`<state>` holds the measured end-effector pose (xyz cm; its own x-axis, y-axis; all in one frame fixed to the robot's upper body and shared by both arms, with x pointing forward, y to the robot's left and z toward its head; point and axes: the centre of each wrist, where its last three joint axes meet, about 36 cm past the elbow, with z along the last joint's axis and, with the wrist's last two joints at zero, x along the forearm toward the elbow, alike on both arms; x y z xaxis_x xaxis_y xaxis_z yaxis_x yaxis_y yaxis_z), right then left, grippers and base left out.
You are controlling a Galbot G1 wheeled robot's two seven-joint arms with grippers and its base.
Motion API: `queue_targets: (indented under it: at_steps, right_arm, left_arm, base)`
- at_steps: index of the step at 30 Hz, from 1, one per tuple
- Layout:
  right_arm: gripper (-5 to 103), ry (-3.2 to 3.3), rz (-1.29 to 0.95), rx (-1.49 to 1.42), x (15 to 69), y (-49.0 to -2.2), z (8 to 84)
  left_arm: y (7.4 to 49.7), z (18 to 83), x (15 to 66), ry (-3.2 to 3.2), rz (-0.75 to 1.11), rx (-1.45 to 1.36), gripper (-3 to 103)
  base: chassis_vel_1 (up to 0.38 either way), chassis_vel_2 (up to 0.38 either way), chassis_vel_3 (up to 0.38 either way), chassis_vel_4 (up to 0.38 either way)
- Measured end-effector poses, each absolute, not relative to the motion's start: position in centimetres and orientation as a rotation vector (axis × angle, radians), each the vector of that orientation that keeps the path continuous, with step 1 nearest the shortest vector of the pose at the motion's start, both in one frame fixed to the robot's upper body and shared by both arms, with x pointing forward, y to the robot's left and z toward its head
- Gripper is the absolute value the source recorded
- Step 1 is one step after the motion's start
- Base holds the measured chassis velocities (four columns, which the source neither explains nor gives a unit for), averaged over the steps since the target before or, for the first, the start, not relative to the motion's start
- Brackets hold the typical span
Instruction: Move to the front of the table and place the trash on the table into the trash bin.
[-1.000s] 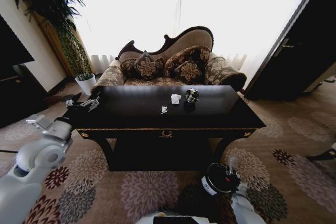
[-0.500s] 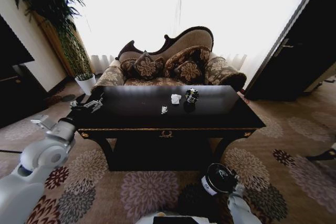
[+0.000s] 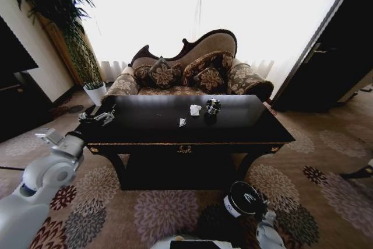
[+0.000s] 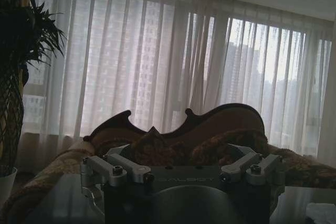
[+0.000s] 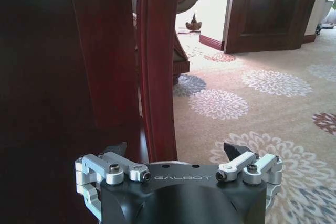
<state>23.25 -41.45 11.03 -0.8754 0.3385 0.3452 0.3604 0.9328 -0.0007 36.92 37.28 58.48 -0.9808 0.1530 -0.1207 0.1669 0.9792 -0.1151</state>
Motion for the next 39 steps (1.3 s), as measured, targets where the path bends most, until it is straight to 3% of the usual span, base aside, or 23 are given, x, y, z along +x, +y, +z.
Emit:
queue_targets:
  at_steps: [5, 15, 26, 39]
  right_arm:
    - [100, -2.834, -0.054, -0.554, 19.4, -41.5, 12.9]
    - [100, -3.013, -0.120, -0.683, 13.8, -36.9, 22.9]
    - [100, -3.161, -0.093, -0.764, 13.5, -35.9, 31.7]
    - [100, -3.286, -0.070, -0.531, 19.0, -35.9, 41.0]
  left_arm:
    - [37.3, 58.5, 36.9, 3.015, -0.189, 0.244, 100]
    - [37.3, 58.5, 36.9, 3.015, -0.188, 0.244, 100]
    - [37.3, 58.5, 36.9, 3.015, -0.188, 0.244, 100]
    - [37.3, 58.5, 36.9, 3.015, -0.188, 0.244, 100]
  base:
    - [0.000, 0.000, 0.000, 0.000]
    - [0.000, 0.000, 0.000, 0.000]
    - [0.000, 0.000, 0.000, 0.000]
    - [0.000, 0.000, 0.000, 0.000]
